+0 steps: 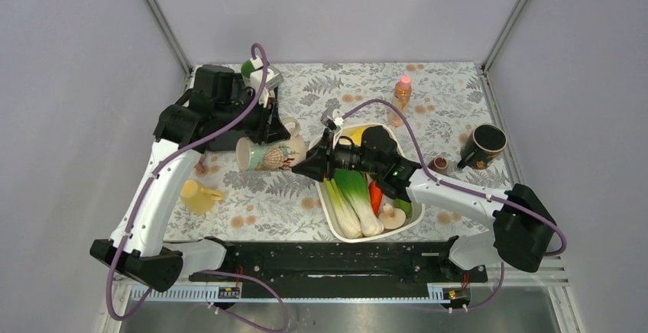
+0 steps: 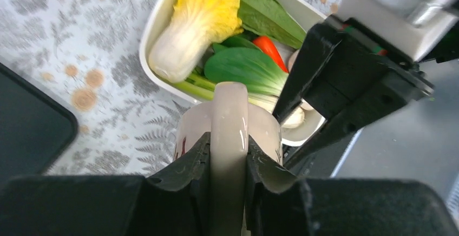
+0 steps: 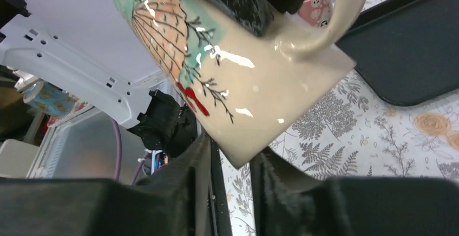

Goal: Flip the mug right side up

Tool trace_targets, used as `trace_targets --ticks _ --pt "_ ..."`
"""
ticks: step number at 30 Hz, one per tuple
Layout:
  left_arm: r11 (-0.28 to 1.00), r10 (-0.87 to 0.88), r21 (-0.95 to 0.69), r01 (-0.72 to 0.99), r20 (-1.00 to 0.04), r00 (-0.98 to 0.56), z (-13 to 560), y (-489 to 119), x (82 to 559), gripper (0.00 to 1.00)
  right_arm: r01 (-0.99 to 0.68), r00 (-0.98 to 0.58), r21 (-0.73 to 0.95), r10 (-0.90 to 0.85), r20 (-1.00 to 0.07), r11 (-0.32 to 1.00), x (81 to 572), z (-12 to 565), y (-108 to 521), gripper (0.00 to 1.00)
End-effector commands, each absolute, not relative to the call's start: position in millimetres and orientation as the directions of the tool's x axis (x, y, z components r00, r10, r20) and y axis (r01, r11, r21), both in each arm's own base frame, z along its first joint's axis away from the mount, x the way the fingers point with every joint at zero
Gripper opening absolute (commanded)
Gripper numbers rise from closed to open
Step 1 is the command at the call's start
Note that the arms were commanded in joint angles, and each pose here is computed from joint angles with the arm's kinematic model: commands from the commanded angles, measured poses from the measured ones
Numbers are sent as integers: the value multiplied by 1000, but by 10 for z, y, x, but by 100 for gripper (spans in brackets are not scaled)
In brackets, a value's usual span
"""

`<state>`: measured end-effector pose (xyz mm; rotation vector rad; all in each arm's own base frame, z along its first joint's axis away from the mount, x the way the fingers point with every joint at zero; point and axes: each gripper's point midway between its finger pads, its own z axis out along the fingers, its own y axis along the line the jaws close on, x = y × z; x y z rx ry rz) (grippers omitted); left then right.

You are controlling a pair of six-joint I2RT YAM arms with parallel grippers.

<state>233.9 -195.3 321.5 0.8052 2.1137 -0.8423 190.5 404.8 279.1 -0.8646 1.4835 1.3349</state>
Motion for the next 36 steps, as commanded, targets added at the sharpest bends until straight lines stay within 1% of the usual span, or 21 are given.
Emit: trace_targets --ticks 1,2,3,6,7,8,13,14,16,17,18,19,22,24,28,29,30,32,33,35,36 --pt "506 176 -294 811 -885 -431 3747 -2144 2347 0 -972 -234 228 193 -953 -55 1574 3364 4133 14" --pt "520 178 -289 804 -884 -433 3712 -2125 2372 0 -975 -222 220 193 -956 -32 1602 3337 4117 2" --pt "537 186 -280 796 -881 -435 3658 -2100 2405 0 -978 -204 207 192 -960 -2 1634 3304 4089 0" --pt "576 206 -267 773 -867 -453 3464 -1992 2477 6 -984 -126 143 154 -980 105 1760 3163 3994 0" --pt "584 207 -272 765 -862 -464 3398 -1960 2489 6 -984 -98 116 138 -986 134 1801 3124 3966 0" --pt "588 201 -279 759 -858 -472 3348 -1942 2501 1 -984 -70 89 127 -990 154 1827 3097 3943 0" --pt "505 131 -406 762 -837 -532 3239 -2094 2408 0 -989 -38 62 171 -985 137 1826 3197 3970 0" --pt "482 115 -433 762 -831 -545 3260 -2134 2386 0 -992 -42 65 198 -979 112 1789 3249 3986 5" --pt "459 96 -451 765 -831 -548 3341 -2175 2384 0 -995 -53 76 279 -959 72 1726 3386 3990 30" --pt "451 87 -447 772 -839 -537 3418 -2185 2388 0 -995 -58 82 319 -946 63 1713 3447 3975 41" --pt "442 80 -445 779 -845 -528 3474 -2197 2385 0 -995 -64 88 357 -932 50 1692 3528 3960 47" --pt "435 73 -446 782 -849 -524 3520 -2207 2383 0 -995 -70 94 391 -918 40 1672 3615 3939 50" --pt "410 55 -453 792 -854 -517 3613 -2242 2380 0 -993 -105 114 466 -878 -9 1613 3838 3908 52" --pt "394 47 -467 792 -850 -525 3626 -2269 2388 0 -990 -140 130 488 -862 -55 1558 3925 3914 45" --pt "436 50 -450 780 -853 -520 3564 -2236 2470 0 -986 -163 156 474 -865 -56 1570 3950 3923 5" --pt "462 56 -432 775 -857 -512 3526 -2197 2502 0 -988 -147 154 452 -880 -22 1608 3897 3920 0" --pt "493 64 -412 766 -861 -505 3481 -2146 2537 13 -990 -114 140 420 -900 30 1662 3823 3911 0" --pt "571 89 -352 742 -872 -482 3382 -1992 2634 63 -984 -39 88 290 -956 158 1840 3542 3902 0" --pt "623 105 -312 717 -876 -472 3334 -1882 2699 78 -978 25 17 200 -980 208 1923 3387 3893 0" --pt "690 146 -222 689 -890 -432 3337 -1686 2781 96 -949 169 -169 -22 -985 268 2092 3038 3836 0" --pt "712 166 -184 677 -894 -417 3355 -1602 2800 99 -928 229 -252 -114 -967 273 2157 2909 3802 0"
